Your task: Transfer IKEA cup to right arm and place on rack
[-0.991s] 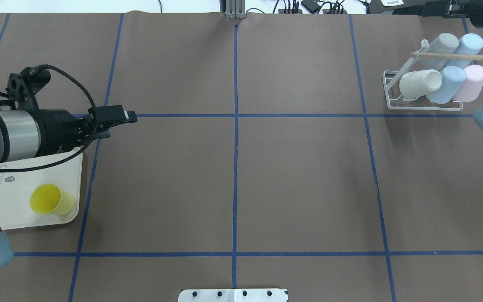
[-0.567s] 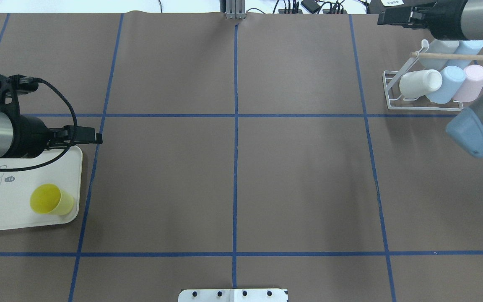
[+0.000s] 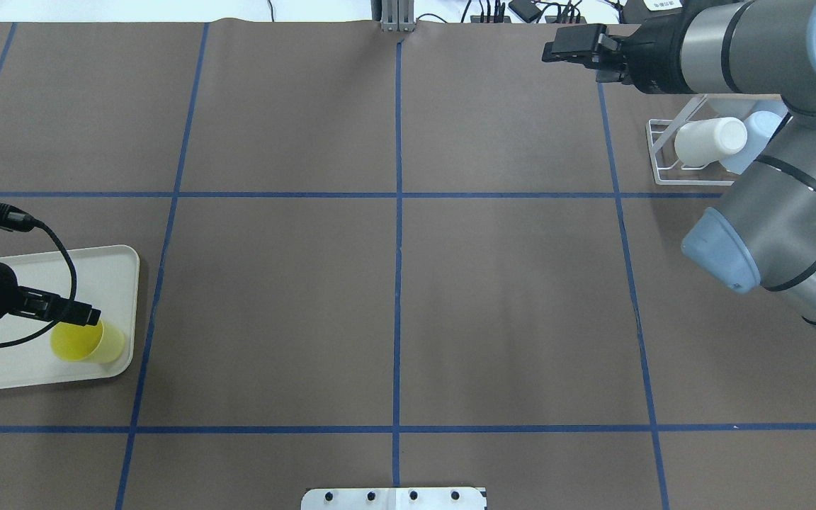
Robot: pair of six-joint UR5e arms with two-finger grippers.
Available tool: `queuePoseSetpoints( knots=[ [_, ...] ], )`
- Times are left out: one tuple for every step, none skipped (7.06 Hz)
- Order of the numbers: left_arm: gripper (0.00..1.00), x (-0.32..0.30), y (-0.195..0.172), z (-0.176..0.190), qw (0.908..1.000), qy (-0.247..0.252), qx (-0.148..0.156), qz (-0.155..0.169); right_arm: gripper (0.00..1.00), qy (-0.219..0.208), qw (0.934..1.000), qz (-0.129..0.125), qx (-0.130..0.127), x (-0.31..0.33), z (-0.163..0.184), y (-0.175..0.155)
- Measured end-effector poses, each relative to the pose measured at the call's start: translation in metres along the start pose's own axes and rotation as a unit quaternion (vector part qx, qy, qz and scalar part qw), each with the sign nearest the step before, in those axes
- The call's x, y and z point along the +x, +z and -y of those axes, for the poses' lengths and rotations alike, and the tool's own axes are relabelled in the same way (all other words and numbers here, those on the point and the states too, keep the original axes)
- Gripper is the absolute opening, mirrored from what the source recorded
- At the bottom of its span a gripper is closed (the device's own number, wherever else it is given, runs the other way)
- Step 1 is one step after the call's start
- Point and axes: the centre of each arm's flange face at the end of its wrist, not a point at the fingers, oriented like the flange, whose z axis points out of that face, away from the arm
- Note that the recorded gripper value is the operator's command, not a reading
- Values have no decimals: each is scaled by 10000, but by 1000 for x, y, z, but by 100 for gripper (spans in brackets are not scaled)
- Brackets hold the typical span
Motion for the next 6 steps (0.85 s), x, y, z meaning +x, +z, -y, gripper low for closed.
queuePoseSetpoints(
  knots=[
    [100,-10,8,-4,9999,16,-118,69,100,71,10000,38,-48,-5,-5,3],
    [99,-18,18,-5,9997,-5,-200,129,100,97,9999,61,-74,-8,-8,4],
    [92,-24,29,-4,9995,-31,-270,183,100,105,9999,69,-90,-10,-10,5],
    [83,-26,36,-3,9993,-45,-315,214,100,107,9999,72,-98,-10,-10,6],
    [67,-28,39,-3,9992,-53,-332,228,100,109,9999,72,-101,-10,-11,6],
    [57,-28,41,-2,9991,-53,-341,233,100,109,9999,70,-104,-10,-11,6]
  ],
)
